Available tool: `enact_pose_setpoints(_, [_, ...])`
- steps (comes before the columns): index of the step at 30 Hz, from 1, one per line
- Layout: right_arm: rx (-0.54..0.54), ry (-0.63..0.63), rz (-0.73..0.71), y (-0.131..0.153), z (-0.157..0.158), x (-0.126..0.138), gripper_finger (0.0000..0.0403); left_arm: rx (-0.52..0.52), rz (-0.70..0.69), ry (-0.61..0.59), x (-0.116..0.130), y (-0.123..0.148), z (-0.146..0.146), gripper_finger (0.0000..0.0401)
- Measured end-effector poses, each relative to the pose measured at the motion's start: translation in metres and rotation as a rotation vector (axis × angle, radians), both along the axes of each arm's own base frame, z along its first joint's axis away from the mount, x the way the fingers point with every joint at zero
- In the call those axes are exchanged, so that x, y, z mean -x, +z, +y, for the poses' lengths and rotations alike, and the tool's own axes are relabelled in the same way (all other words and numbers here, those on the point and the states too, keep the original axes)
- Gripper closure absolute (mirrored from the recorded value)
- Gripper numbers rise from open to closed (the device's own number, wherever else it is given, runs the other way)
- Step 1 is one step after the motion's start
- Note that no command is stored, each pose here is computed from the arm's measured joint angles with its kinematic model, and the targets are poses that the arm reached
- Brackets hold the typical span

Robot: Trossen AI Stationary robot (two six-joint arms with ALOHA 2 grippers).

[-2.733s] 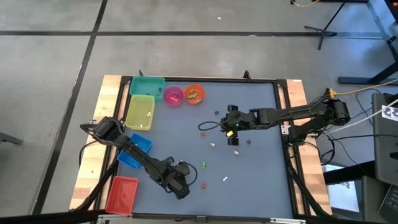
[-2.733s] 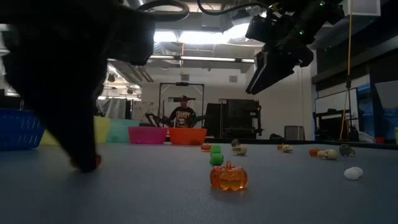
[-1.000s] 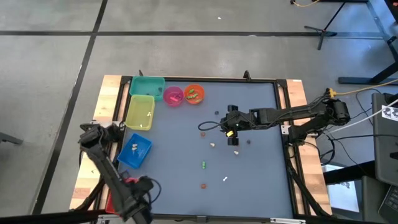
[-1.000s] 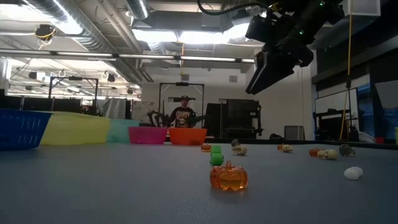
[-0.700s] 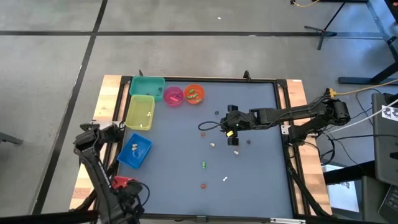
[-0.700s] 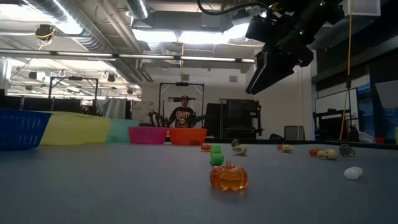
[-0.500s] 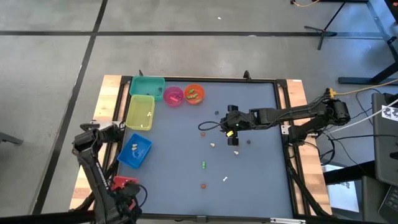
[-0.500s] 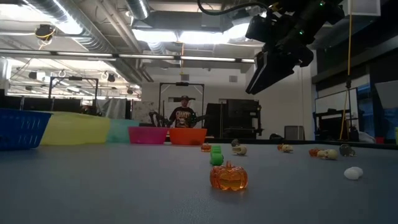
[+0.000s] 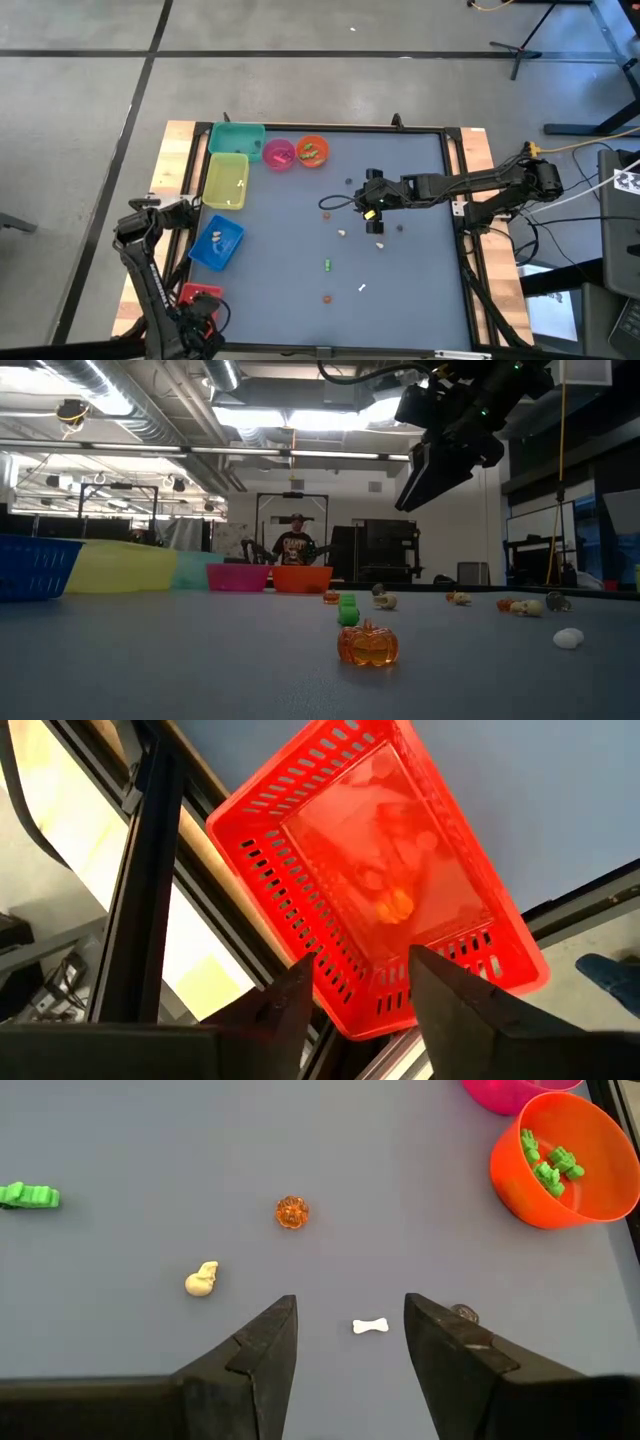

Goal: Sort Halloween decoration
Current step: Put the orange pumpkin toy into the red bin, then put the green skeleton toy into the orange bin

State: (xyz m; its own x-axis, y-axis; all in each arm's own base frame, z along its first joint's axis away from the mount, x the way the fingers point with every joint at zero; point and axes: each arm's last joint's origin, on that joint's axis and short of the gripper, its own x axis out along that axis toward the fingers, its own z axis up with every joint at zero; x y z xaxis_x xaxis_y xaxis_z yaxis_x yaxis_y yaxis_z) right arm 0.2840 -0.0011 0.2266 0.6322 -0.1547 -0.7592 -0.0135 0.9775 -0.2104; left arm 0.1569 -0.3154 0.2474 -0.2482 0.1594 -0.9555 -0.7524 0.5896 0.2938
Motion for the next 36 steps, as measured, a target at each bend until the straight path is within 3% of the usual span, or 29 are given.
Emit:
enact_pose_setpoints(7, [0.0, 0.0, 0.0, 0.0, 0.0, 0.0, 0.0219, -0.003, -0.007, -0.002, -0.0003, 0.0, 0.0002, 0.0231])
enact_pose_setpoints(36, [0.0, 0.0, 0.0, 0.0, 0.0, 0.0, 0.0219, -0.035, -0.069, -0.019, -0.0025, -0.0003, 0.0013, 0.023])
